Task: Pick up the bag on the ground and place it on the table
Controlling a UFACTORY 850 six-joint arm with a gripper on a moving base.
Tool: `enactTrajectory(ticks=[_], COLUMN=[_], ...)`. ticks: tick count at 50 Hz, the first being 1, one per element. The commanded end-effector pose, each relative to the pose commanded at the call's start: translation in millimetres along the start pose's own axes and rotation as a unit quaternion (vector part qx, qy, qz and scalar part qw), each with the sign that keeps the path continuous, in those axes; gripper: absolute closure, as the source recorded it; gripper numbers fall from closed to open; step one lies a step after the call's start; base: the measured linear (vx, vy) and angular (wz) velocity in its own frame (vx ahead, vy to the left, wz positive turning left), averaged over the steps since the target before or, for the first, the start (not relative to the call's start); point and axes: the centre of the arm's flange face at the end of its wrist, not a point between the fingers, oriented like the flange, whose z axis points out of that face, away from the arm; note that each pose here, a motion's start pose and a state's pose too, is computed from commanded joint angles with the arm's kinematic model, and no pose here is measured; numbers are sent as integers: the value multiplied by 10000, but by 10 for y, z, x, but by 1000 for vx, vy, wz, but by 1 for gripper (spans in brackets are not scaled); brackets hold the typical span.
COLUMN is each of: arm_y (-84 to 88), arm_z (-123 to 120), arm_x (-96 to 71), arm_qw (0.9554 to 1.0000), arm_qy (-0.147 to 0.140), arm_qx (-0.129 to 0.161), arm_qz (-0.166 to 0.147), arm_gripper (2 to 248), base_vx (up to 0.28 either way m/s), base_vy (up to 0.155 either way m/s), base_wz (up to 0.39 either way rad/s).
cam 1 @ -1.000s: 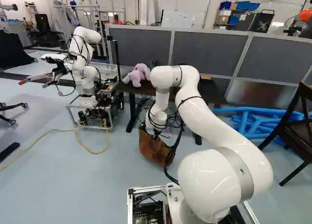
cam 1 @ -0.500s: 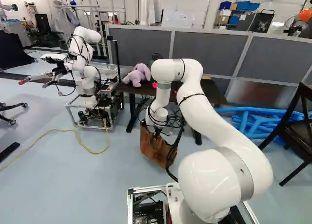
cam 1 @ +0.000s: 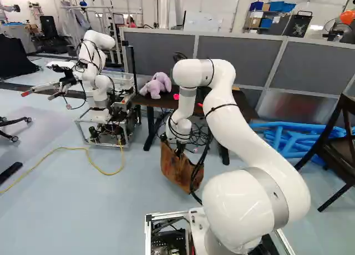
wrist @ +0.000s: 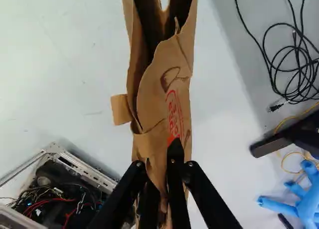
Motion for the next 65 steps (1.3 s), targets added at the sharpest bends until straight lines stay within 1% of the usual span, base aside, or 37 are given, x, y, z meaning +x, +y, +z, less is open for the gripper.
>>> enactTrajectory(ticks=[15,29,65], arm_y=[-33,-60,-124], arm_z=[-230,-446,-1005], arm_x=[-45,-81,-157], arm_qw=[9998,9994,9998], arm_qy=[-167,-267,-130], arm_qx=[125,204,106], arm_qz=[45,51,45], arm_gripper=[229,229,229], base_vx=[0,0,0], base_vy=[0,0,0], base_wz=[0,0,0])
